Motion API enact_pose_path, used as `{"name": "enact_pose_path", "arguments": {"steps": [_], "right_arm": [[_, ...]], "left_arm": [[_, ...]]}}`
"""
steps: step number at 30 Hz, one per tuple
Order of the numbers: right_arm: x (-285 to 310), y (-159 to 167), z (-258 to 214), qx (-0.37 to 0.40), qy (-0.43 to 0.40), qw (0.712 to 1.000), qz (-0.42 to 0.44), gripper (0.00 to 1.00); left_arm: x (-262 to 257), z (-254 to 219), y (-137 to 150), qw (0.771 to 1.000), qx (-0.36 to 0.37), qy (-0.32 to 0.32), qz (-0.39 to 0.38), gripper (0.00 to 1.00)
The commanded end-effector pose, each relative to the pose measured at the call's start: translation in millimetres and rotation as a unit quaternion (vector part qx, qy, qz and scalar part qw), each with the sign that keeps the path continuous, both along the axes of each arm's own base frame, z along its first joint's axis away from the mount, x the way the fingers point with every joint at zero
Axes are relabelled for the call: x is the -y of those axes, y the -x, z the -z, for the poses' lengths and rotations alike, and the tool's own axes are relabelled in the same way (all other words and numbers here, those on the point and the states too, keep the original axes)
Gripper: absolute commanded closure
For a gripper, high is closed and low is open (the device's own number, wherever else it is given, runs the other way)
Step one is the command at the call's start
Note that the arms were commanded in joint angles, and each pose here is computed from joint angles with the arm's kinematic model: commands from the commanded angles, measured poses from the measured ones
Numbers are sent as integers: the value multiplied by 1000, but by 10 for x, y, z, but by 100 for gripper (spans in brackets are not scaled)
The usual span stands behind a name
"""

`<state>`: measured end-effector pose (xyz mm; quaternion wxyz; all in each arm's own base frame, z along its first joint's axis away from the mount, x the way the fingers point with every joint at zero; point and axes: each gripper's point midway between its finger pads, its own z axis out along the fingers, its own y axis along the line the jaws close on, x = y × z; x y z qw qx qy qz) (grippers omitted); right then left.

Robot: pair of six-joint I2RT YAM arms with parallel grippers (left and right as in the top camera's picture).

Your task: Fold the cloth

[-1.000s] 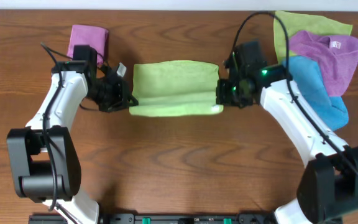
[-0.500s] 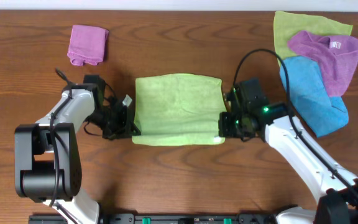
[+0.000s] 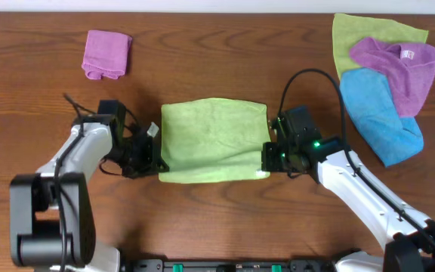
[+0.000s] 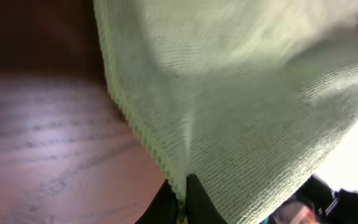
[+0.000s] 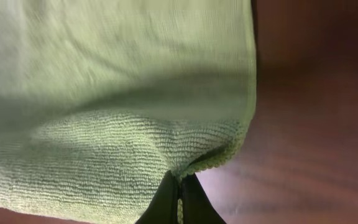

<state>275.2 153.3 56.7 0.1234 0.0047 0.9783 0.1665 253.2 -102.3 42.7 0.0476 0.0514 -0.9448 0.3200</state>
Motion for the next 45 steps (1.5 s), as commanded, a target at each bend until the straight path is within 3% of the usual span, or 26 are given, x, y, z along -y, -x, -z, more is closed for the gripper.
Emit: {"name": "enact_pose_path", "arguments": {"steps": [1, 10, 15, 22, 42, 43, 44, 45], "right_arm": [[50, -171, -78, 43, 14, 999, 20, 99], [103, -752, -256, 165, 32, 984, 61, 98], [139, -985, -168, 186, 26, 979, 78, 99], [187, -1226, -117, 211, 18, 973, 95, 98], [217, -1623, 86, 239, 11, 964, 114, 98], [217, -1623, 86, 239, 11, 964, 114, 97], [217, -1623, 85, 239, 11, 964, 114, 85], [215, -1624, 83, 239, 10, 964, 114, 54]], "left_arm": [[-80, -37, -128, 999, 17, -26, -33, 94], [-116, -111, -754, 987, 103, -24, -120, 94], [-226, -174, -1105, 972, 151, -39, -178, 94], [-355, -232, -1383, 953, 195, -59, -223, 94], [-391, 54, -1758, 939, 209, -44, -271, 94], [-386, 53, -1756, 939, 209, -42, -270, 94], [-379, 51, -1753, 940, 208, -40, -269, 94], [-361, 44, -1748, 941, 207, -35, -267, 92]]}}
